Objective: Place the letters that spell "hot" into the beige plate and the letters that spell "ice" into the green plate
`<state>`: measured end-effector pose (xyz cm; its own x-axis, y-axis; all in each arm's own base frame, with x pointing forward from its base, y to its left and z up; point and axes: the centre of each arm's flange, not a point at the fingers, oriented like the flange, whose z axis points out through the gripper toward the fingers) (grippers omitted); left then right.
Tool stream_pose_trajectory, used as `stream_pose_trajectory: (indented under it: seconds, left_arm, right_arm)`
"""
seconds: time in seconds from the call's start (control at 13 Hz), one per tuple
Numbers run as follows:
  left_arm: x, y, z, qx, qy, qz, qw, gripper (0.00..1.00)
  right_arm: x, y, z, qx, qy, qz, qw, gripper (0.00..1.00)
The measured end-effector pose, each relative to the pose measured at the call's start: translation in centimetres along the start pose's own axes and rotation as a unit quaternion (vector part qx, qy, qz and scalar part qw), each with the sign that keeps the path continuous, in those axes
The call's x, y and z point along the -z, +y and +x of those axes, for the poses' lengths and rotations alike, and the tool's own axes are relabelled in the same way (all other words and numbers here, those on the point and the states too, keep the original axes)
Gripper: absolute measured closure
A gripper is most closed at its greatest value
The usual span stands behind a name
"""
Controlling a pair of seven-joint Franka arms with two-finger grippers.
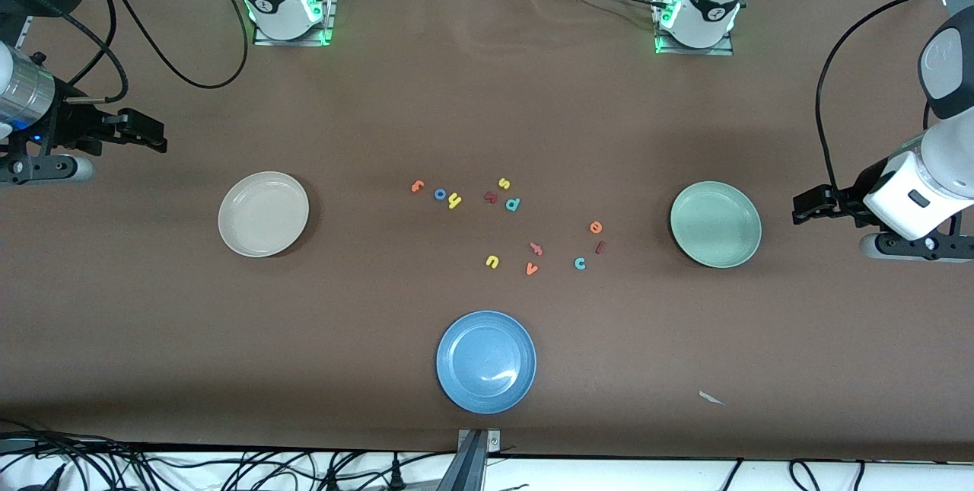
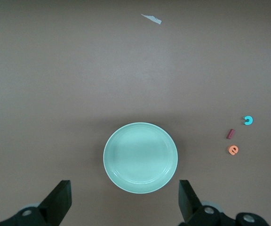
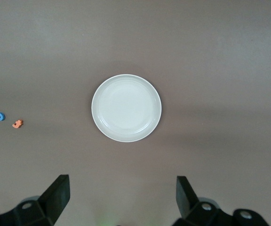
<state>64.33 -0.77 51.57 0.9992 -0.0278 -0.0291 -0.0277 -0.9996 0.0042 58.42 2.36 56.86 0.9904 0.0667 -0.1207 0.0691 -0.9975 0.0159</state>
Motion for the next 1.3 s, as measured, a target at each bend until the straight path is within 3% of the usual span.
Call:
stream_pose_trajectory:
  seconds: [0.31,1.3]
  left_arm:
    - [0.02,0.0,0.03,0.0,0.001,0.0,1.0,0.0]
    - [-0.15,0.01,0.01,0.0,0.0,0.0,1.0,0.0]
  right_arm:
    - [-0.33,0.01,-0.4,0.0,-0.019,0.0,1.0,0.0]
    - [-0.96,0.0,-0.5,0.014,-0.029,0.002,0.999,0.0]
